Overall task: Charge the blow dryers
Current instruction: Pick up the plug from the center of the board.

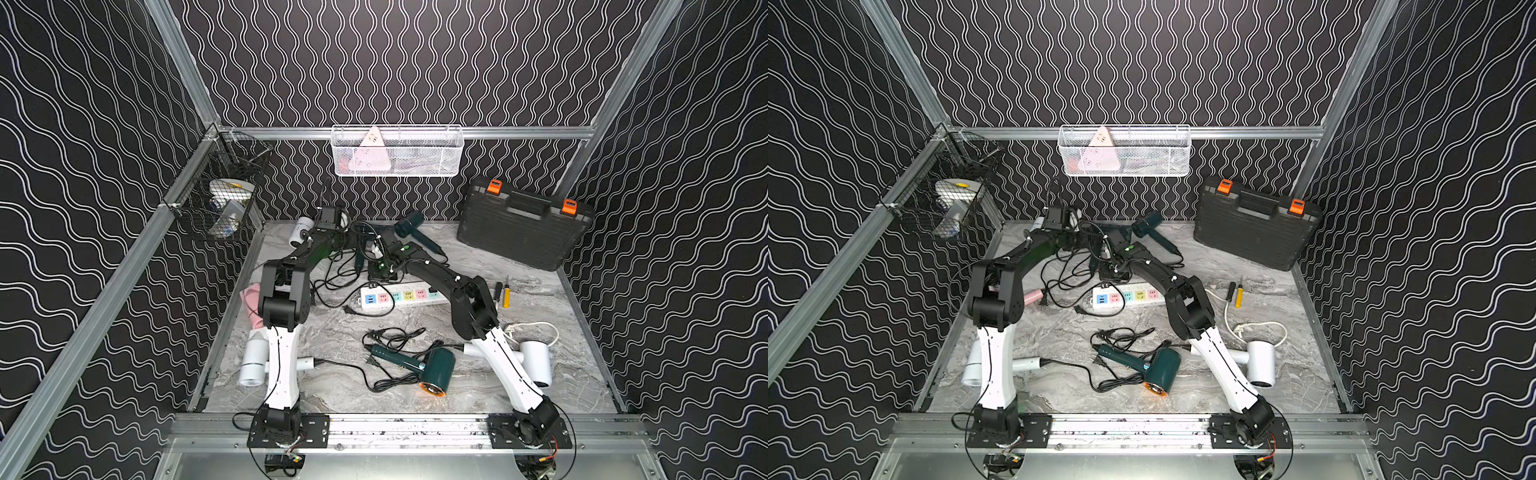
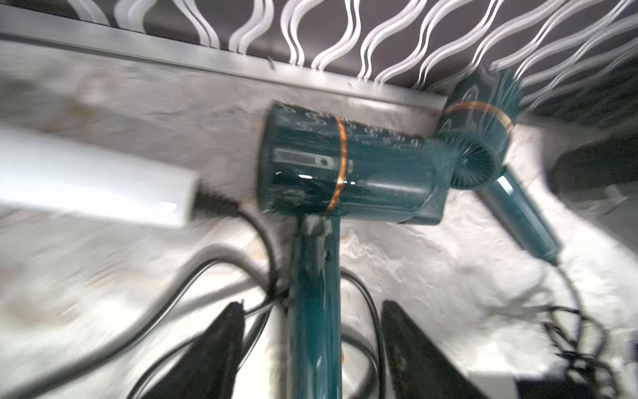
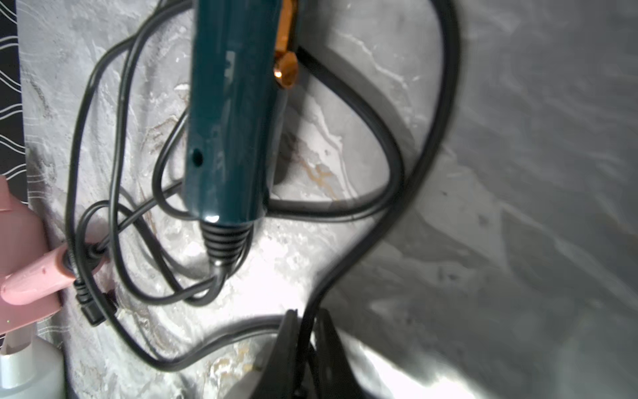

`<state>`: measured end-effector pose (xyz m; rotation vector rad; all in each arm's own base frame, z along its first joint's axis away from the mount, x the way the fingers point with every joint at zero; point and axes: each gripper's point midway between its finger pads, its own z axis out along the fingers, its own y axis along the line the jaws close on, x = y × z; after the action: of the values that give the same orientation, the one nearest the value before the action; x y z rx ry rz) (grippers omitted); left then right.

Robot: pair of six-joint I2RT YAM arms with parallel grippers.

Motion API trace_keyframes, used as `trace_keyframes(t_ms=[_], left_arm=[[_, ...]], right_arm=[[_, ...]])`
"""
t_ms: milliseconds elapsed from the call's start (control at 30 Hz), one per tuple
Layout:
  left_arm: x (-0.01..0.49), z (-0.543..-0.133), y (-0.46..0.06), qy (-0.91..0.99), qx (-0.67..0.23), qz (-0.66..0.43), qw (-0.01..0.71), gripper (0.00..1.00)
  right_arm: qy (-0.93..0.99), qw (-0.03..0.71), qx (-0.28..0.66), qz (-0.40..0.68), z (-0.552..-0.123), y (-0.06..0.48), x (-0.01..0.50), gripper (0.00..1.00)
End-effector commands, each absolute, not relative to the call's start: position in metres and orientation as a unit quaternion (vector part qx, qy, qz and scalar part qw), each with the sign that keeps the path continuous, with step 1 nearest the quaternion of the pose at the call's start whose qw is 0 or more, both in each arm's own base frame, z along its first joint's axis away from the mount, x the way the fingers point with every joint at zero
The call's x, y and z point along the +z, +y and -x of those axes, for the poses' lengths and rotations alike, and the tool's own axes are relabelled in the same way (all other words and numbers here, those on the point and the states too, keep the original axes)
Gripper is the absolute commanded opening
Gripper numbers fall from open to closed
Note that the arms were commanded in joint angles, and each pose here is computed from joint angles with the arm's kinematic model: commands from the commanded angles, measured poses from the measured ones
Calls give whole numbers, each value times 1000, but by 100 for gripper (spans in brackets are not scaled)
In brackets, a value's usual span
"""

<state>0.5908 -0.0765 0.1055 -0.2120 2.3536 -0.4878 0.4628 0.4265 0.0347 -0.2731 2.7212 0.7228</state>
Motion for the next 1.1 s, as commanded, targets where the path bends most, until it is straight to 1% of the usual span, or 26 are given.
trace_keyframes(t_ms=[0, 133, 233, 367, 433, 533, 633, 800, 900, 1000, 1067], left_arm=[[129, -581, -63, 891, -218, 134, 375, 78], [144, -552, -48, 870, -236, 196, 386, 90], [154, -526, -58, 846, -264, 216, 410, 99], [170, -487, -83, 820, -284, 206, 453, 99], [182, -470, -102, 806, -297, 179, 479, 99], [183, -442, -127, 801, -298, 132, 501, 99], [174, -419, -142, 801, -311, 99, 502, 99], [160, -389, -158, 805, -343, 40, 483, 99], [161, -384, -175, 792, -394, 16, 467, 98], [168, -385, -192, 777, -441, -2, 450, 92], [162, -387, -194, 779, -446, 1, 441, 88]], right_arm=[[940, 194, 267, 87, -473, 427, 65, 7], [931, 218, 281, 79, -478, 424, 88, 5], [922, 232, 300, 76, -479, 426, 105, 2], [908, 244, 331, 73, -475, 429, 128, 0], [900, 250, 350, 71, -472, 428, 145, 0], [889, 254, 375, 67, -463, 428, 163, 0], [879, 260, 394, 63, -454, 423, 180, 0], [870, 259, 417, 52, -439, 416, 189, 0], [864, 259, 430, 42, -433, 414, 193, 0], [862, 262, 432, 33, -429, 412, 193, 0], [861, 259, 436, 28, -426, 411, 192, 0]])
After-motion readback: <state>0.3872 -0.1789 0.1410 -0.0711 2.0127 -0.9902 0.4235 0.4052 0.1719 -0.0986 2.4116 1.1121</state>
